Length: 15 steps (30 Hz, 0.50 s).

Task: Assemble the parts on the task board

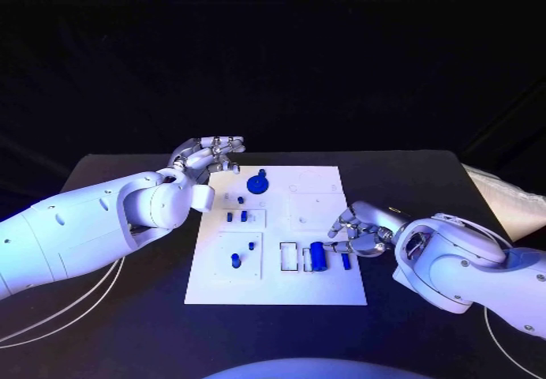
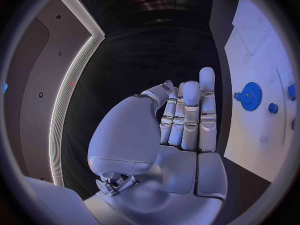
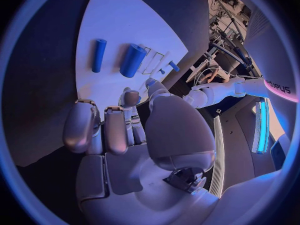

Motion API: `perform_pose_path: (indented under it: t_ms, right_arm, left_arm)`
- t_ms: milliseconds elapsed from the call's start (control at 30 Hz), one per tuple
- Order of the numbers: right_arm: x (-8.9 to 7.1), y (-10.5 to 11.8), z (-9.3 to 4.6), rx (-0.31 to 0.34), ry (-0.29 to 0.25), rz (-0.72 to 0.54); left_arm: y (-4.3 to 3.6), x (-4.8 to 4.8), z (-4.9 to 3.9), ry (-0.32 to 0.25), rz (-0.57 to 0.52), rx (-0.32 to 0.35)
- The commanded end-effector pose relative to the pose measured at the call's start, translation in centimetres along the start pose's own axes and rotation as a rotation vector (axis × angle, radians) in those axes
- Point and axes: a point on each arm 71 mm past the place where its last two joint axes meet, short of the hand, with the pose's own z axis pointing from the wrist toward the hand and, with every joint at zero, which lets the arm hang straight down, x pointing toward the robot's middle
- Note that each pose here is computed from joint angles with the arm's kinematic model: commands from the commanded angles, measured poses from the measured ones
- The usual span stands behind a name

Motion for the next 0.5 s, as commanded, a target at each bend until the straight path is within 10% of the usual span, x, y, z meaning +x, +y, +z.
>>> perform_pose_path:
  t_ms: [33, 500]
  right_arm:
    - [0.7, -0.5, 0.1, 0.073, 0.044, 0.002]
    - [2.7, 0.0, 1.2, 0.116, 0.075, -0.029]
  left_arm:
    - [0.04, 0.28, -0.02, 0.022, -0.004, 0.002]
    - [0.14, 0.21, -0.09, 0.021, -0.003, -0.001]
